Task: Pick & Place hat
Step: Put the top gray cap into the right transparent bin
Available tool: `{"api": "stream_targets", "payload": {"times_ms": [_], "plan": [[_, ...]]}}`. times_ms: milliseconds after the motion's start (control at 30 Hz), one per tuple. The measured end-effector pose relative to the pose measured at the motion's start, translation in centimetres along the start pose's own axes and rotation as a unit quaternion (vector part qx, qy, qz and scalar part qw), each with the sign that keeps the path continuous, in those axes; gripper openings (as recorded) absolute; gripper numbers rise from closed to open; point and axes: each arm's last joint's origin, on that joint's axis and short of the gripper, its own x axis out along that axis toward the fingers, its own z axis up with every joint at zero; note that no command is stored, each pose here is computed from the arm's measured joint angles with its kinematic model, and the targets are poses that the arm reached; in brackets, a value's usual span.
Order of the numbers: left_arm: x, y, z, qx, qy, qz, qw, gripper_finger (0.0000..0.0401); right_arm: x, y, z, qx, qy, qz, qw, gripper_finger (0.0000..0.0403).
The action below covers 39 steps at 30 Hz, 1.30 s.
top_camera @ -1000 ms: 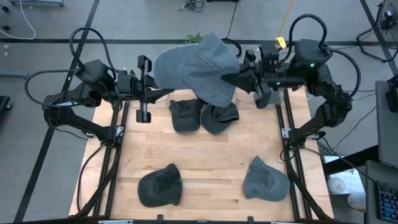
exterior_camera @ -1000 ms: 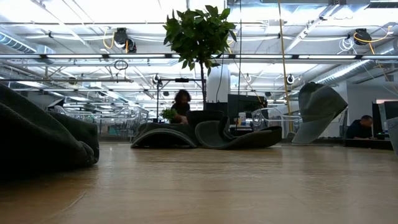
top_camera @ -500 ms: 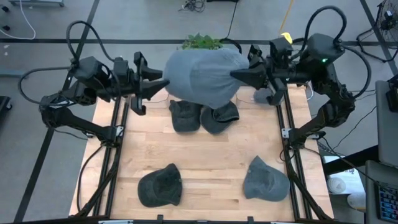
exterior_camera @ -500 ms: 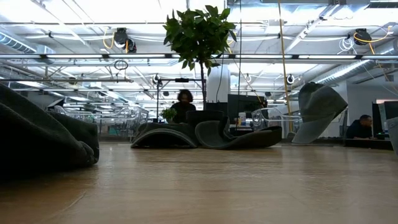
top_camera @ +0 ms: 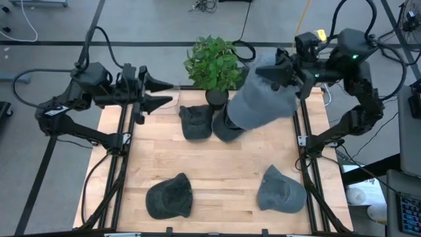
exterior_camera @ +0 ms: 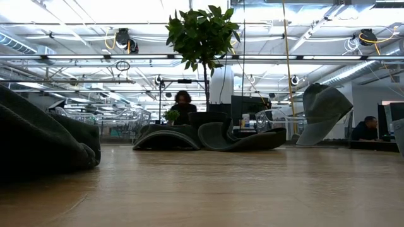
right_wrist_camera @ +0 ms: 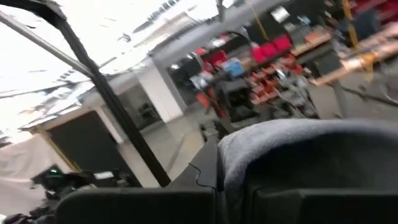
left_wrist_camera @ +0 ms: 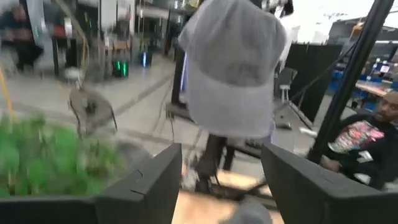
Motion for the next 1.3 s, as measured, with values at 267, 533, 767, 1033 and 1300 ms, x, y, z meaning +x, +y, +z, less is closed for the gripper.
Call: {"api": "stream_targets", "payload": {"times_ms": [267, 533, 767, 1033, 1300], "plan": [[-1.2, 0.1, -0.7, -0.068, 0.05, -0.001, 0.996, 0.0234, -1.9, -2.0, -0.3, -0.01, 0.042, -0.101, 0.994, 0.0004], [-1.7, 0.0, -0.7, -0.076, 0.054, -0.012, 0.996, 0.0235, -3.6, -5.5, -0.7, -0.034, 0.113, -0.221, 0.968, 0.0004], [-1.7, 0.0, -0.7, -0.076, 0.054, -0.013, 0.996, 0.0235, -5.1, -8.2, -0.1, -0.047, 0.134, -0.285, 0.948, 0.0003], [-1.7, 0.0, -0.8, -0.075, 0.061, -0.011, 0.995, 0.0235, -6.4, -11.1, 0.2, -0.064, 0.17, -0.353, 0.918, 0.0003], [-1.7, 0.1, -0.9, -0.072, 0.065, -0.01, 0.995, 0.0235, -7.2, -14.0, 0.0, -0.104, 0.232, -0.459, 0.851, 0.0003]]}}
